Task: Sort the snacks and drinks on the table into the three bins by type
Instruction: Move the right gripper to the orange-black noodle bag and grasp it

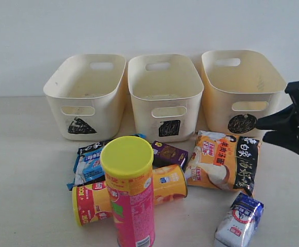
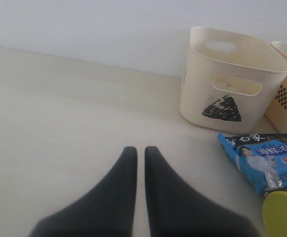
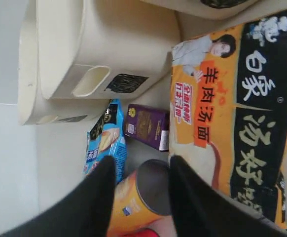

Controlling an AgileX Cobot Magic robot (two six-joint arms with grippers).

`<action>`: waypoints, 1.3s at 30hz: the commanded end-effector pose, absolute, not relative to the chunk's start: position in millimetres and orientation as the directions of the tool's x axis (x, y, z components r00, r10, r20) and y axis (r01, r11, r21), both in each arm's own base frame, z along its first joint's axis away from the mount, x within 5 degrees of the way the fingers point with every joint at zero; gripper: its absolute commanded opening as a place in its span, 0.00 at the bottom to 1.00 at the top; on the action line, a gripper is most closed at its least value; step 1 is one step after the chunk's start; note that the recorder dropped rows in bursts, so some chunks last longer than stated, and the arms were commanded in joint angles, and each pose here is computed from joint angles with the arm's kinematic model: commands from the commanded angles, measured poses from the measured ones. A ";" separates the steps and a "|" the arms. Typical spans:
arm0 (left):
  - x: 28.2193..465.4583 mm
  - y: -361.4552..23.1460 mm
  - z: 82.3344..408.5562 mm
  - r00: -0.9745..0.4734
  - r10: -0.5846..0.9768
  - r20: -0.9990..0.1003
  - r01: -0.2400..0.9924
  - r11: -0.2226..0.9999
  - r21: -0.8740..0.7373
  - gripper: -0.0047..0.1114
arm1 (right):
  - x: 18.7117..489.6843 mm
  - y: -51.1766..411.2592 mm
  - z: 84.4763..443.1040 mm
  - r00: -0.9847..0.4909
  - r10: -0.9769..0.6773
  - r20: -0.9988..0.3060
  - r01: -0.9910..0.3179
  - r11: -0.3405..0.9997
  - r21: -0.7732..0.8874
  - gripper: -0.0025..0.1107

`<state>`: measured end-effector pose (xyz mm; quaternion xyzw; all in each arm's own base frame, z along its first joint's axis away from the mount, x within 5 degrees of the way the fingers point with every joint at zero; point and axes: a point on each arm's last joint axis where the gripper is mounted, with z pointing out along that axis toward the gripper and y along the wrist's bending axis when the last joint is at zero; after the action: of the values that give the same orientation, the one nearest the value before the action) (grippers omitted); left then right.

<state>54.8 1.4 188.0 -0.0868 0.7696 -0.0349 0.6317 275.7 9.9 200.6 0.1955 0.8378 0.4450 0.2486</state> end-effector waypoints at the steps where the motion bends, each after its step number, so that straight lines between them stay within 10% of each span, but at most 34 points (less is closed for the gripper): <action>1: 54.8 1.4 187.4 -0.183 -0.185 -0.966 -0.090 0.981 -0.171 0.08 | 280.0 2.3 168.8 -0.827 0.544 -0.143 0.182 0.499 0.847 0.59; 7: 54.8 1.4 187.4 -0.183 -0.185 -0.966 -0.090 0.981 -0.171 0.08 | 286.7 0.2 129.2 -0.850 0.525 -0.035 0.269 0.491 0.828 0.71; 39: 54.8 1.4 187.4 -0.183 -0.185 -0.966 -0.090 0.981 -0.171 0.08 | 334.0 42.0 55.9 -0.942 0.314 -0.118 0.185 0.779 0.599 0.60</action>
<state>54.8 1.4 188.0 -0.0868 0.7696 -0.0349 0.6317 341.2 53.2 90.6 0.1504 0.8933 0.4082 0.1131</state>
